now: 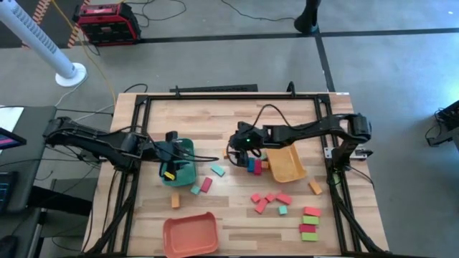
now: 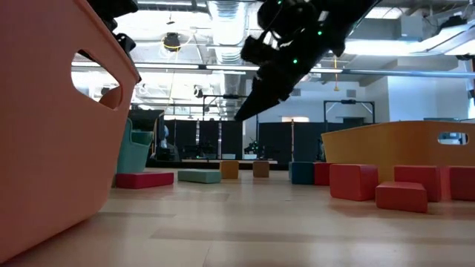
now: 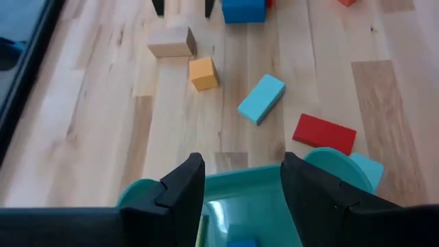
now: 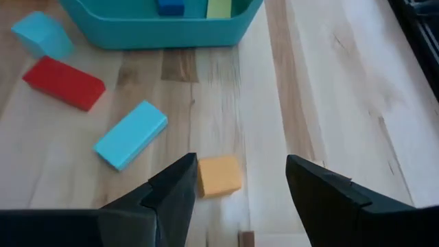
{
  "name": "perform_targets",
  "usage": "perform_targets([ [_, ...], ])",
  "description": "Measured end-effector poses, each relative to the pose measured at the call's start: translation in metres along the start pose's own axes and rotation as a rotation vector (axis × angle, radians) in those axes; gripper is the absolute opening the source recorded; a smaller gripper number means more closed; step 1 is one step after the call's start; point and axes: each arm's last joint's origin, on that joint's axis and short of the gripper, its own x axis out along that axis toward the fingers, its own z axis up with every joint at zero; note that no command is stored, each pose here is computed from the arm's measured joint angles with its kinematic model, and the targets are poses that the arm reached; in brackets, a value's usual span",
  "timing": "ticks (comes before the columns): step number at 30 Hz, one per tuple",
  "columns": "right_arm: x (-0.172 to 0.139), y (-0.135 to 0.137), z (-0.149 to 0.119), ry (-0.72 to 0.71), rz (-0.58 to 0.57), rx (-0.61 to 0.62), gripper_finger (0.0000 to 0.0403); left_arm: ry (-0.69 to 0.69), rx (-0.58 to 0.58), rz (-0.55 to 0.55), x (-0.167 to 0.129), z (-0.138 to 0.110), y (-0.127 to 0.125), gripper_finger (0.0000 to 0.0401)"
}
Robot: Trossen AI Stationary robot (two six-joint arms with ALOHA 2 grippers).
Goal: Sort blocks by size
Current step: Put the top yellow cube block into the yellow bin
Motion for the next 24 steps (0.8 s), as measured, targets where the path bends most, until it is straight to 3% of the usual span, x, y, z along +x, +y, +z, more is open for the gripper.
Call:
perform_targets([
  [15, 0.036, 0.007, -0.022, 0.076, 0.028, 0.002, 0.0255, -0.021, 0.035, -0.002, 0.007, -0.010, -0.002, 0.0181],
  [24, 0.044, -0.006, -0.028, 0.074, 0.042, 0.031, 0.0255, -0.092, 0.026, -0.002, 0.018, -0.017, -0.005, 0.0181],
])
